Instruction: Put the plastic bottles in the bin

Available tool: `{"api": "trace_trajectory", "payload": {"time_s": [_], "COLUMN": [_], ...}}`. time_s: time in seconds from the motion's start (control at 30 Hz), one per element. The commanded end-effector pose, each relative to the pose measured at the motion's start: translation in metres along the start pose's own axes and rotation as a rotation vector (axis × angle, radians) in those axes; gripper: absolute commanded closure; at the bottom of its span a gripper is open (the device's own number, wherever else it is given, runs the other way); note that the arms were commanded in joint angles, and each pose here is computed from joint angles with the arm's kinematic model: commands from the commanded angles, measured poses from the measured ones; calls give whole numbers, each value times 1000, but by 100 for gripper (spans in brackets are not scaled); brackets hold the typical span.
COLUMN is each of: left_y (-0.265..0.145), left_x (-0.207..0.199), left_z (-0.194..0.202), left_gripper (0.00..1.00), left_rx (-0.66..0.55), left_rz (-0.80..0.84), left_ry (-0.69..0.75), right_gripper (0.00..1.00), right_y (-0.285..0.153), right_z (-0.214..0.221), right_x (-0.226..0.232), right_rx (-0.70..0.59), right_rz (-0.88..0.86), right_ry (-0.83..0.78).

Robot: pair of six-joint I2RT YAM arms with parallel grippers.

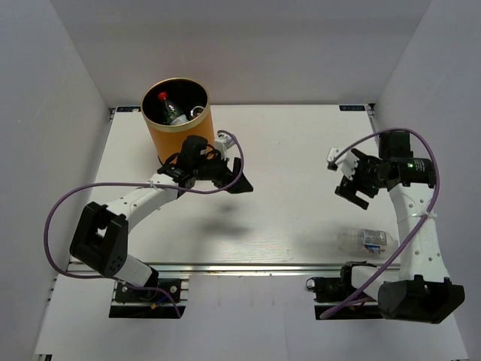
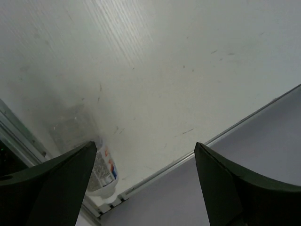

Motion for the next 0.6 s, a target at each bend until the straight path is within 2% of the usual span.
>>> {"api": "trace_trajectory", "payload": {"time_s": [0.0,0.03,0.2,0.3,0.57], "left_y": [-10,-10,-14,-14,-10], "left_x": [-11,-8,-6,-4,0], "left_z": [2,11,28,34,38], "left_gripper": [0,0,0,0,0], "left_rx": [-38,-30,-15,5,41], "left_rz": [0,-3,-7,-2,7], "left_ry": [66,59,56,62,56], "right_gripper": [10,10,10,10,10], "right_y": [0,3,22,42,59], "right_z": [32,38,55,68,85], "right_x": [15,18,31,47,75], "right_rx": [147,169,195,210,223], "right_rz": [-129,-149,-247,-358,-472], "right_ry": [-192,-229,-165,-148,-192]}}
Point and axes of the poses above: each gripper's point midway between its finger pads, its own y axis out along the fingers, its own x axis along the line the jaws close on, z = x × y, the point moved 8 cm from there along -y, back along the fingers
